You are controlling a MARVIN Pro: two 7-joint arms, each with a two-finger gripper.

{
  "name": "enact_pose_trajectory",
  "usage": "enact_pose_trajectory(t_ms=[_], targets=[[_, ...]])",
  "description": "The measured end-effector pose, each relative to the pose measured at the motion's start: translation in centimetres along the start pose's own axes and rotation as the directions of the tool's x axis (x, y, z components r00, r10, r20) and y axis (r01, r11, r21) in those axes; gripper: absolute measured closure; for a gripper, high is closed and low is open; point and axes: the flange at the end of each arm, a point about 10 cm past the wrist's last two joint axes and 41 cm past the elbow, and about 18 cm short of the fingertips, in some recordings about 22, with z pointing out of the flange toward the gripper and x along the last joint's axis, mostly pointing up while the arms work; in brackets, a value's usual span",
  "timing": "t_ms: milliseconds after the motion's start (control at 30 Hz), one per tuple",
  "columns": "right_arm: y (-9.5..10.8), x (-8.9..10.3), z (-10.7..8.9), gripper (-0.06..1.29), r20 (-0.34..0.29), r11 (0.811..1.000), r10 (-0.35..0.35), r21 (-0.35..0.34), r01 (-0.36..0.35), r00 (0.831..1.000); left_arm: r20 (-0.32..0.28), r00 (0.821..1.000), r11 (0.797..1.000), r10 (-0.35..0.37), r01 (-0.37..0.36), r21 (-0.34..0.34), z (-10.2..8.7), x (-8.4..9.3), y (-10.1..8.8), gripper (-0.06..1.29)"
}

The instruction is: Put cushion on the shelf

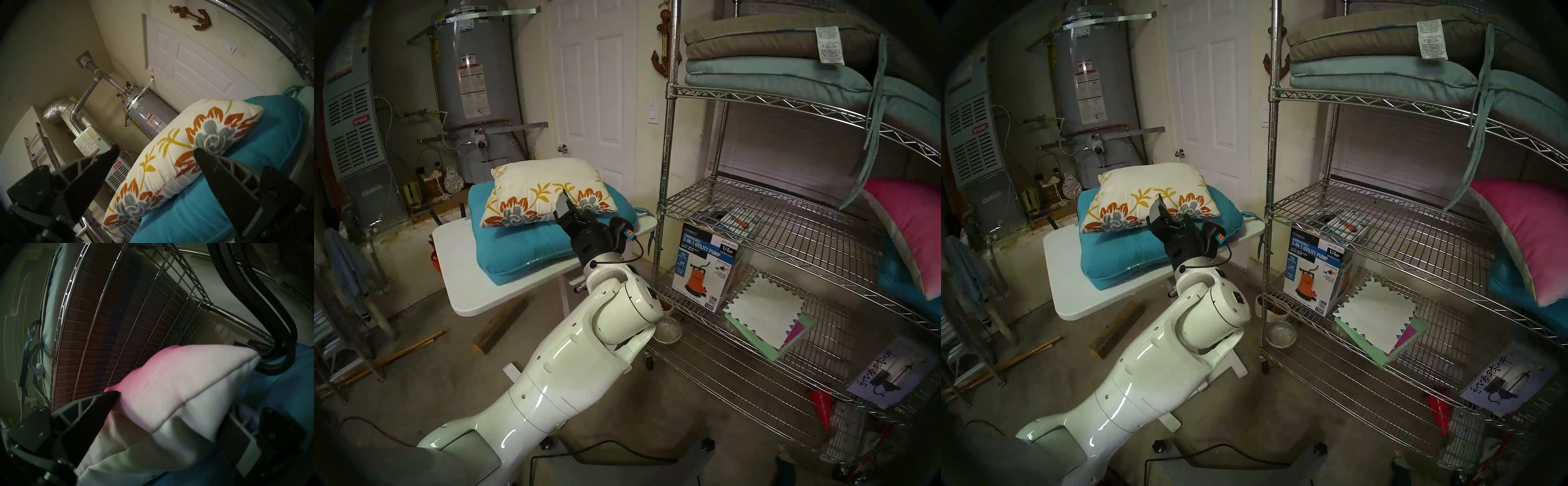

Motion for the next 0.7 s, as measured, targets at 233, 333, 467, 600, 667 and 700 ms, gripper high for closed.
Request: enact_pose_trajectory(t_ms=[233, 333, 467, 600, 667, 700], targets=[[0.0, 0.0, 0.0, 0.01, 0.000, 1.000, 0.001, 0.000, -0.001, 1.000, -0.006, 1.000, 1.000, -0.028, 0.028, -0.002, 0.4, 0.8, 0.2, 0.01], [0.0, 0.0, 0.0, 0.01, 0.001, 1.000, 0.001, 0.000, -0.001, 1.000, -0.011, 0.999, 0.999, -0.040, 0.040, 0.002, 0.6, 1.2, 0.2, 0.01], [0.0, 0.0, 0.0, 0.01, 0.001, 1.000, 0.001, 0.000, -0.001, 1.000, -0.017, 0.999, 0.999, -0.052, 0.052, 0.009, 0.7, 1.6, 0.2, 0.01], [0.0, 0.0, 0.0, 0.01, 0.001, 1.000, 0.002, -0.001, -0.002, 1.000, -0.007, 0.999, 0.999, -0.050, 0.050, 0.017, 1.0, 1.5, 0.3, 0.01], [0.0, 0.0, 0.0, 0.01, 0.001, 1.000, 0.002, -0.001, -0.002, 1.000, 0.003, 0.999, 0.999, -0.048, 0.048, 0.019, 1.2, 1.2, 0.4, 0.01], [0.0, 0.0, 0.0, 0.01, 0.001, 1.000, 0.002, -0.001, -0.002, 1.000, 0.020, 0.999, 0.999, -0.043, 0.043, 0.021, 1.5, 0.8, 0.5, 0.01]])
